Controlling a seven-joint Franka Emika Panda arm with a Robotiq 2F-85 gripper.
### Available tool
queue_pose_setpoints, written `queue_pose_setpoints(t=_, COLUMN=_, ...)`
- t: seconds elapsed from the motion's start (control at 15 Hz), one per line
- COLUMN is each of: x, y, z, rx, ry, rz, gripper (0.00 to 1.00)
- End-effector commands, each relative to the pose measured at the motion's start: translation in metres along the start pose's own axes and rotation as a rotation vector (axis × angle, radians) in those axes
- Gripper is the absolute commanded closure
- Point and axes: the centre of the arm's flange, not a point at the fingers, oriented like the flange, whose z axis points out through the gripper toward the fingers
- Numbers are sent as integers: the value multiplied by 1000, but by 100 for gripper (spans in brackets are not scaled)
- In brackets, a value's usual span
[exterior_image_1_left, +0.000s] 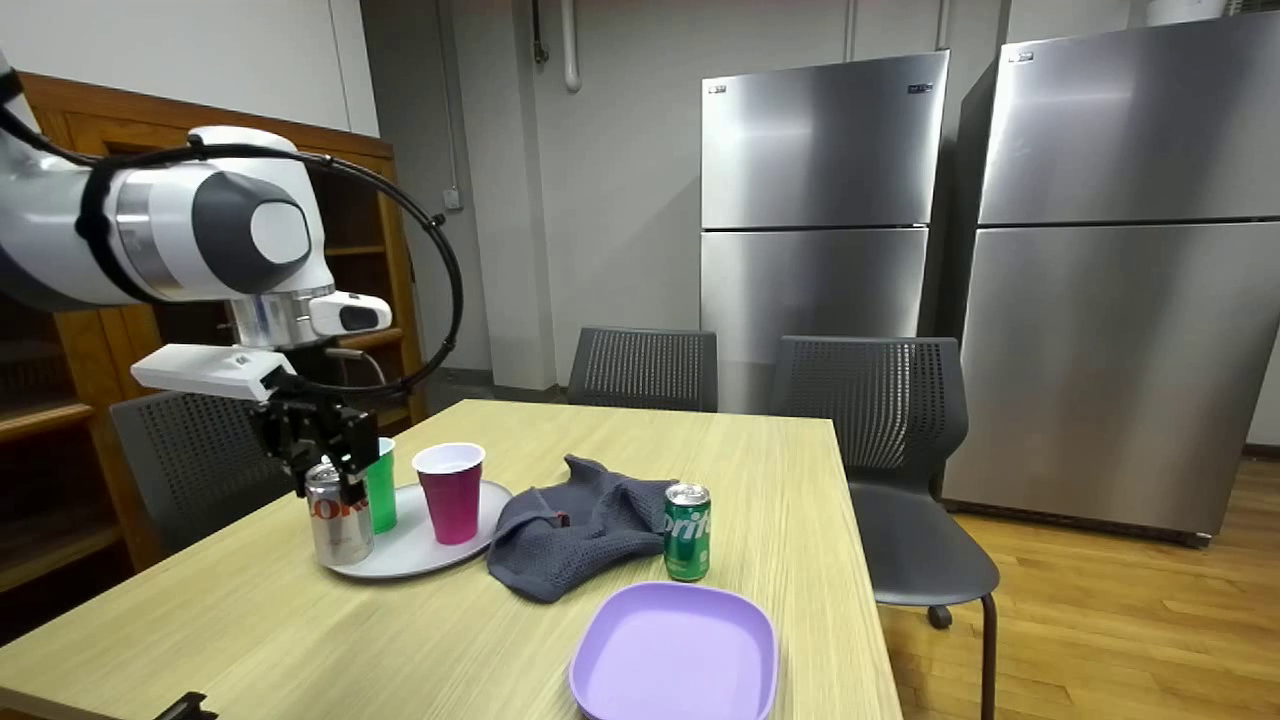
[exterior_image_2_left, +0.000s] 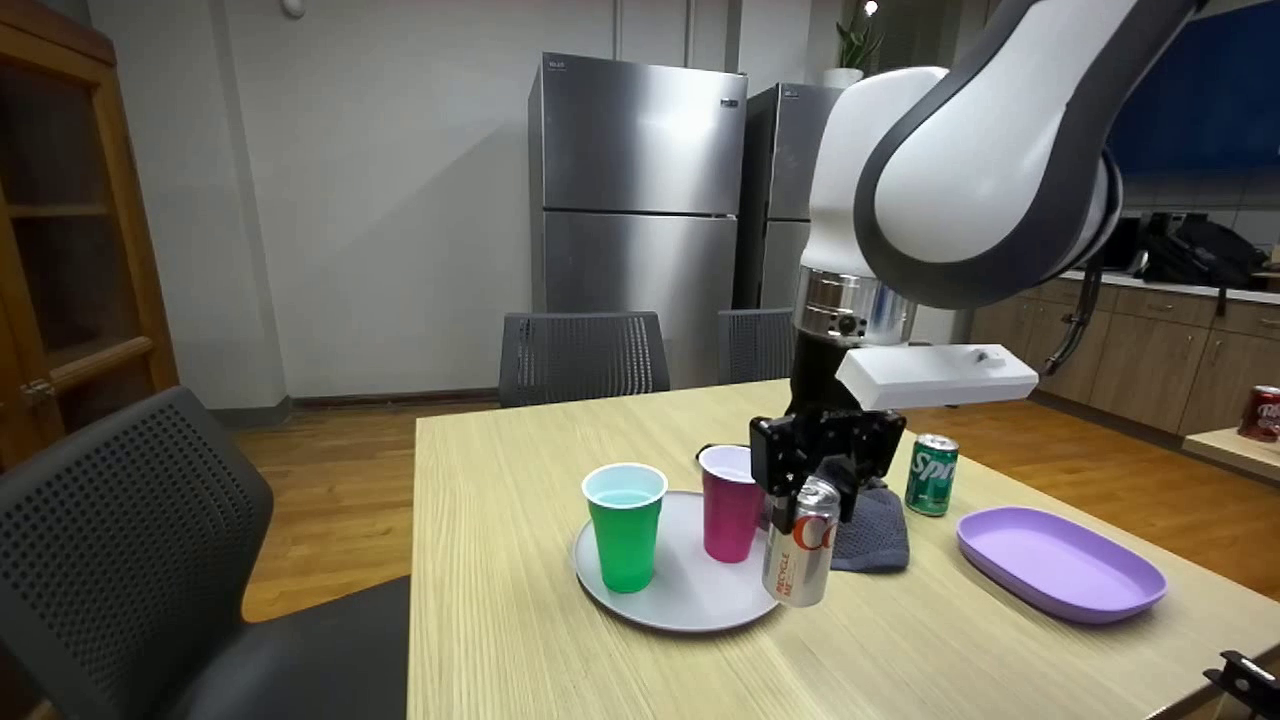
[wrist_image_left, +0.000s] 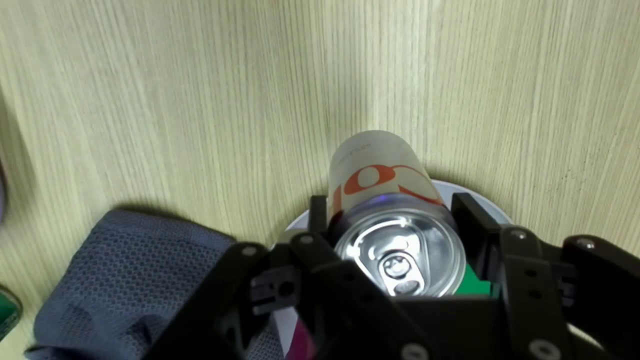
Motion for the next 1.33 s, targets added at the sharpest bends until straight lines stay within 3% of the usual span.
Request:
queue_pose_setpoints(t=0.0, x=2, y=24, z=-33, rx=-10, ry=14, rz=28, gripper=62)
queue_pose_setpoints(t=0.67, x=22, y=88, z=-60, rx=-34, ry=64, rz=199, gripper=62)
queue_pose_setpoints(t=1.27, x=16, y=156, z=-61, rx=-125, ry=53, rz=324, gripper=62)
